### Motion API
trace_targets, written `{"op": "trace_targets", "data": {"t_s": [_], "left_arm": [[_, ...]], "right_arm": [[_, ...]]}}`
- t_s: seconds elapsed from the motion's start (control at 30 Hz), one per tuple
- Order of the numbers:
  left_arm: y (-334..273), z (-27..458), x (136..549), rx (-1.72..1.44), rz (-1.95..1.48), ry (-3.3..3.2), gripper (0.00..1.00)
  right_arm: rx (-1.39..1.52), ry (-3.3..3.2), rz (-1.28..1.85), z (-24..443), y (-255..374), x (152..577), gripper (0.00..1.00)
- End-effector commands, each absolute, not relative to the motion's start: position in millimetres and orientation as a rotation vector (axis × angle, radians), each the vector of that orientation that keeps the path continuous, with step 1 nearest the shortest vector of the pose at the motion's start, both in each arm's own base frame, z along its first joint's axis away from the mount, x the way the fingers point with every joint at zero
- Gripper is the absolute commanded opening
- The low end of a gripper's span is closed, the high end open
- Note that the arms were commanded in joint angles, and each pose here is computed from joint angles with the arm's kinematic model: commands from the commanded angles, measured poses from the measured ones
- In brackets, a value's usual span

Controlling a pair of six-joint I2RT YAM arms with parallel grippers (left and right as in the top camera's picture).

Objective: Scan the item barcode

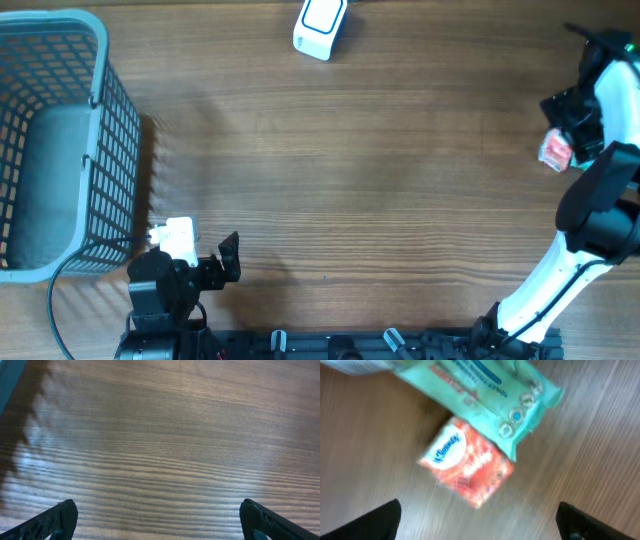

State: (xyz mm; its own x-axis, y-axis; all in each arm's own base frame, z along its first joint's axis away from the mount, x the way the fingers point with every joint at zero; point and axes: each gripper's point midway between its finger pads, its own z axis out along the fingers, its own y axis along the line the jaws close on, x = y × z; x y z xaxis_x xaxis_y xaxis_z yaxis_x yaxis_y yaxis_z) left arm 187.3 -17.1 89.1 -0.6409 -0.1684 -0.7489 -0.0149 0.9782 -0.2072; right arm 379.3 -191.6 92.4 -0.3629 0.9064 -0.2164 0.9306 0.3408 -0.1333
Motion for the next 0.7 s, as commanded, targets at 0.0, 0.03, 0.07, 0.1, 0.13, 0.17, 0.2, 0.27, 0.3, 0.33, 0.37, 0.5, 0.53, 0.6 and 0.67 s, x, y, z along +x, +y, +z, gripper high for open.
{"op": "trace_targets", "data": {"t_s": [0.0,0.03,0.07,0.1,0.13,0.17,0.2,0.27,0.3,0.33,0.37,0.5,0.53,0.6,0.67], "left_arm": [[-17.9,90.9,187.7,-0.137,-0.243,2.249,1.00],[-18.0,90.9,187.7,-0.137,-0.243,2.249,1.00],[-17.9,90.9,187.7,-0.137,-0.243,2.249,1.00],[-17.9,90.9,187.8,-0.137,-0.243,2.248,1.00],[-17.9,90.9,187.7,-0.137,-0.243,2.249,1.00],[-17.9,90.9,187.7,-0.137,-0.243,2.249,1.00],[-17.9,90.9,187.7,-0.137,-0.243,2.249,1.00],[-17.9,90.9,187.7,-0.137,-0.243,2.249,1.00],[-17.9,90.9,187.7,-0.137,-0.243,2.249,1.00],[-17.9,90.8,187.7,-0.137,-0.243,2.249,1.00],[-17.9,90.9,187.7,-0.137,-0.243,2.249,1.00],[-17.9,90.9,187.7,-0.137,-0.243,2.249,1.00],[-17.9,90.9,187.7,-0.137,-0.243,2.249,1.00],[-17.9,90.9,187.7,-0.137,-0.243,2.249,1.00],[-18.0,90.9,187.7,-0.137,-0.243,2.249,1.00]], "right_arm": [[1.252,2.386,-0.068,257.0,-168.2,393.3,1.00],[1.099,2.374,-0.007,293.4,-153.8,384.3,1.00],[1.026,2.372,0.002,310.8,-146.1,372.8,1.00],[0.962,2.379,-0.017,329.3,-137.6,349.8,1.00],[0.903,2.373,-0.041,350.8,-127.1,319.7,1.00],[0.885,2.352,-0.042,366.2,-117.9,295.8,1.00],[0.870,2.306,-0.041,384.2,-108.4,271.0,1.00],[0.879,2.160,-0.011,418.8,-90.7,226.2,1.00],[0.866,2.096,-0.004,432.4,-84.1,209.0,1.00],[0.846,2.047,-0.003,442.9,-77.9,192.6,1.00],[0.821,1.983,-0.001,455.0,-69.7,171.1,1.00],[0.732,1.818,-0.048,478.1,-48.5,102.8,1.00],[0.718,1.798,-0.048,479.3,-44.2,92.4,1.00],[0.691,1.762,-0.035,482.3,-36.0,78.5,1.00],[0.577,1.780,-0.069,483.7,-27.7,73.0,1.00]]}}
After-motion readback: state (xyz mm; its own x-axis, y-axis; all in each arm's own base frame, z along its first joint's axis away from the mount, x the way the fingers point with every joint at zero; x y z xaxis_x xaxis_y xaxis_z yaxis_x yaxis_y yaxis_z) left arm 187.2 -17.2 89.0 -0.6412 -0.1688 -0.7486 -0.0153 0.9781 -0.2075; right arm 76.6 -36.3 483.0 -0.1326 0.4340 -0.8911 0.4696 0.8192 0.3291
